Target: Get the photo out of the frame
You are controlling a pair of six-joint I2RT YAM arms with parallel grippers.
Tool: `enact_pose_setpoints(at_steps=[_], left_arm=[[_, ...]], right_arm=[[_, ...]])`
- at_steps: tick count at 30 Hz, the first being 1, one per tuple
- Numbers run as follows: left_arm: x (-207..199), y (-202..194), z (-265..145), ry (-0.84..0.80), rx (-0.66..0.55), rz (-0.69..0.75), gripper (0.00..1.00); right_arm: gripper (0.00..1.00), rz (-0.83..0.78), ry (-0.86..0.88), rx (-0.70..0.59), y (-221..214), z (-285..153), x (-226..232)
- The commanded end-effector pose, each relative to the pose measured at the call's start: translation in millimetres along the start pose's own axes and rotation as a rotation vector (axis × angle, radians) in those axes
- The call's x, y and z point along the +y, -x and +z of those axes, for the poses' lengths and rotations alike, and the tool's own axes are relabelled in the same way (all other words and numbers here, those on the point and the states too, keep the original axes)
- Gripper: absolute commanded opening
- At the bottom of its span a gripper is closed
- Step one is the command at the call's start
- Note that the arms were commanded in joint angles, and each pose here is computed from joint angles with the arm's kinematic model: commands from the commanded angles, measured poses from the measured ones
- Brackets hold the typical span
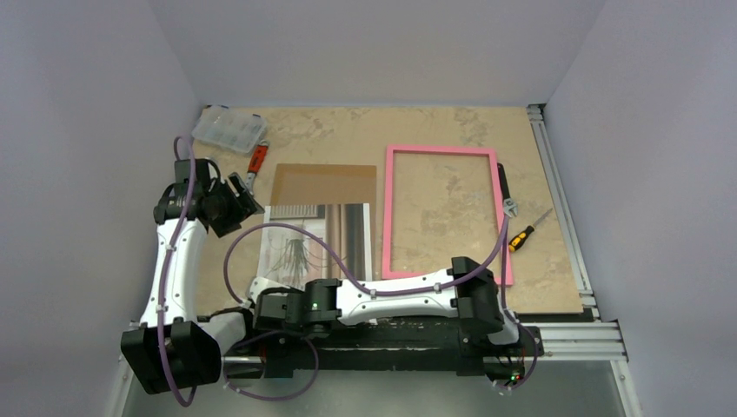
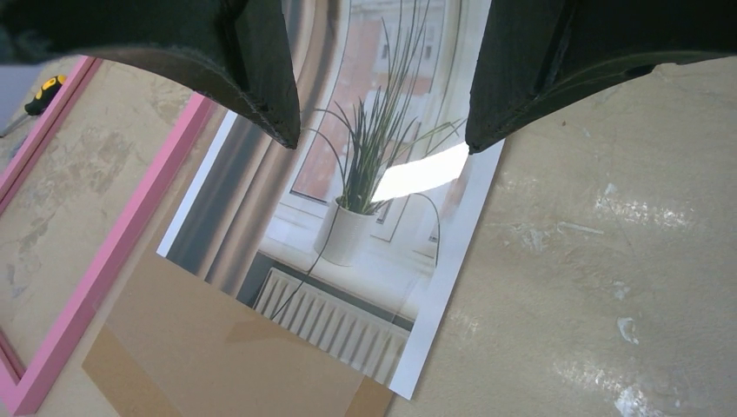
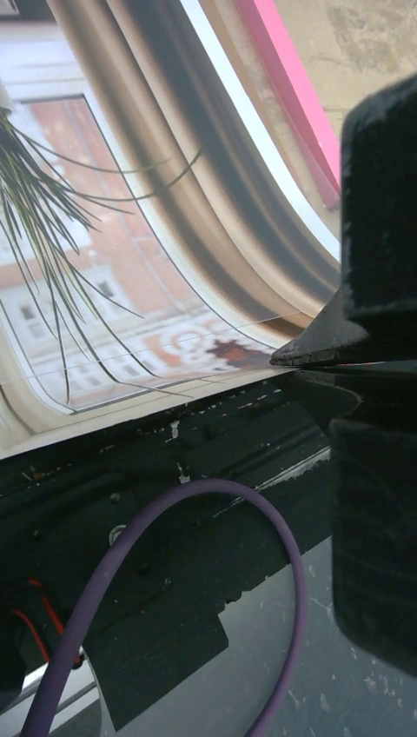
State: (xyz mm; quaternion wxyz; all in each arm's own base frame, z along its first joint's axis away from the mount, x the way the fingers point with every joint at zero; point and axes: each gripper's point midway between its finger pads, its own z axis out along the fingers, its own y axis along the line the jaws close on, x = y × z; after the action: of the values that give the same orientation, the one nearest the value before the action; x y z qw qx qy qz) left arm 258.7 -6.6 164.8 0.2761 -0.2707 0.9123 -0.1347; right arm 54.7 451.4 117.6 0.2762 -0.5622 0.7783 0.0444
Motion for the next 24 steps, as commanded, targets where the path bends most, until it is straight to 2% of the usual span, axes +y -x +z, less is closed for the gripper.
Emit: enact_pose_setpoints(at_steps=[1, 14, 24], left_arm=[[-7.8, 9.2, -17.0, -0.020, -0.056, 0.029, 0.68], [-23.8, 35.1, -62.9, -0.035, -0.178, 0.045, 0.68], [-41.5, 47.7, -82.5, -0.093, -0.232, 0.034, 0.68]], right_arm=[[0.00, -0.030, -0.004, -0.019, 5.5, -5.1, -13.0], [0.00, -0.020, 0.133, -0.056, 21.0, -30.4, -37.3], [0.00, -0.009, 0.227, -0.074, 39.1, -47.7, -63.8]])
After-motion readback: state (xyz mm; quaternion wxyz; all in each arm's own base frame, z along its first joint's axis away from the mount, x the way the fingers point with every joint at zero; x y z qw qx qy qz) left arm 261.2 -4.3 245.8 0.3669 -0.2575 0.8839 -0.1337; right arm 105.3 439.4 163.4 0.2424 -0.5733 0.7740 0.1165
